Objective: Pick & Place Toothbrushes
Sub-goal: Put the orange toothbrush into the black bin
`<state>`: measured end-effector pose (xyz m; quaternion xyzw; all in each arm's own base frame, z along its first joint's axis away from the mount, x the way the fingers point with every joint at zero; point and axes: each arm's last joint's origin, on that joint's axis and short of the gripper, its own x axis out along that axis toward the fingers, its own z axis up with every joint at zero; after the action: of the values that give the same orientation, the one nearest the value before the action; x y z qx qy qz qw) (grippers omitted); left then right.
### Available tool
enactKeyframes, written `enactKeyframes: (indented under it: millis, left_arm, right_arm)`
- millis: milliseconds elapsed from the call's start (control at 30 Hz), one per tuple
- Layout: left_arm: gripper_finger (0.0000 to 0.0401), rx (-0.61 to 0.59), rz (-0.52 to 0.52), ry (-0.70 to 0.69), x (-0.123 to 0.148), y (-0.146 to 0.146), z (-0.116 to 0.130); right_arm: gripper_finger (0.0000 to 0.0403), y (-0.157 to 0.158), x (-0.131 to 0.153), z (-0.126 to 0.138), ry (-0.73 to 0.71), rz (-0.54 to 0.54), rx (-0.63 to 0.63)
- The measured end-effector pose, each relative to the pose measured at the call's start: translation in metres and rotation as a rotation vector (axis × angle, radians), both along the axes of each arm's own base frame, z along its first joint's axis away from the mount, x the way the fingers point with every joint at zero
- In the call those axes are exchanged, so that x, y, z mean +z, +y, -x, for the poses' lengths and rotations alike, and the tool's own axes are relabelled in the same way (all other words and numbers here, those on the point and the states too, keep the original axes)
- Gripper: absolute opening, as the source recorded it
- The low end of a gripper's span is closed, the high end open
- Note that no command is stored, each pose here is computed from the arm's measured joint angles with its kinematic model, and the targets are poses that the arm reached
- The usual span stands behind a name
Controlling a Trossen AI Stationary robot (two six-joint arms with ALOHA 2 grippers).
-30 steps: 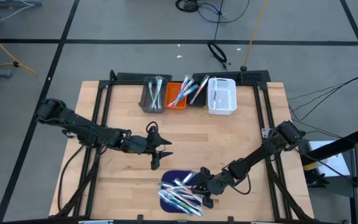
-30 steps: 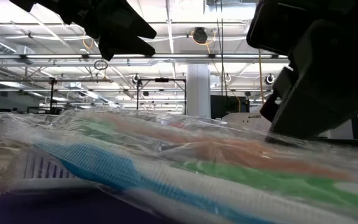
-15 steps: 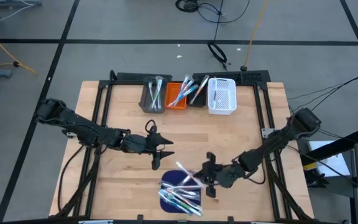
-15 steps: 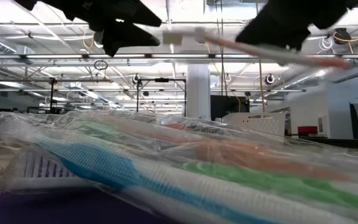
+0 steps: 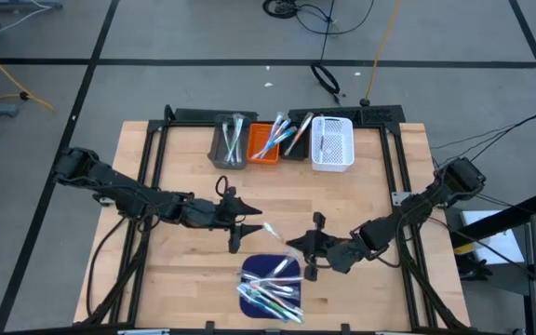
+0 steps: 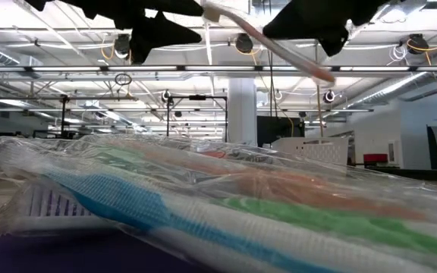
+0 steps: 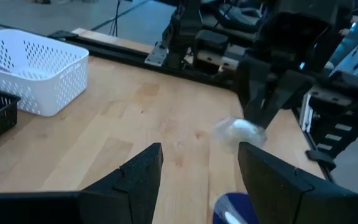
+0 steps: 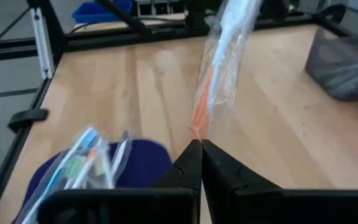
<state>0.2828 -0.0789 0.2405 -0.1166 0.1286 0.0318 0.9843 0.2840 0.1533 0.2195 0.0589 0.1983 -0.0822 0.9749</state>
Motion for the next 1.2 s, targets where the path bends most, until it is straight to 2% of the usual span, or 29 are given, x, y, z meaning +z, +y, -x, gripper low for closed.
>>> enactKeyframes:
  millis: [433, 833, 1200]
  left_arm:
    - [0.0214, -0.003, 0.003, -0.026, 0.003, 0.0, -0.001]
    - [0.0214, 0.023, 0.004, -0.19, 0.019, 0.002, -0.004]
    - [0.0211, 0.081, 0.016, -0.243, 0.024, 0.017, -0.008]
  right_arm:
    - [0.0, -0.024, 0.014, -0.018, -0.115, 0.094, -0.029]
    - [0.0, -0.042, 0.029, -0.03, -0.239, 0.149, -0.067]
    - [0.0, -0.056, 0.03, -0.035, -0.241, 0.181, -0.102]
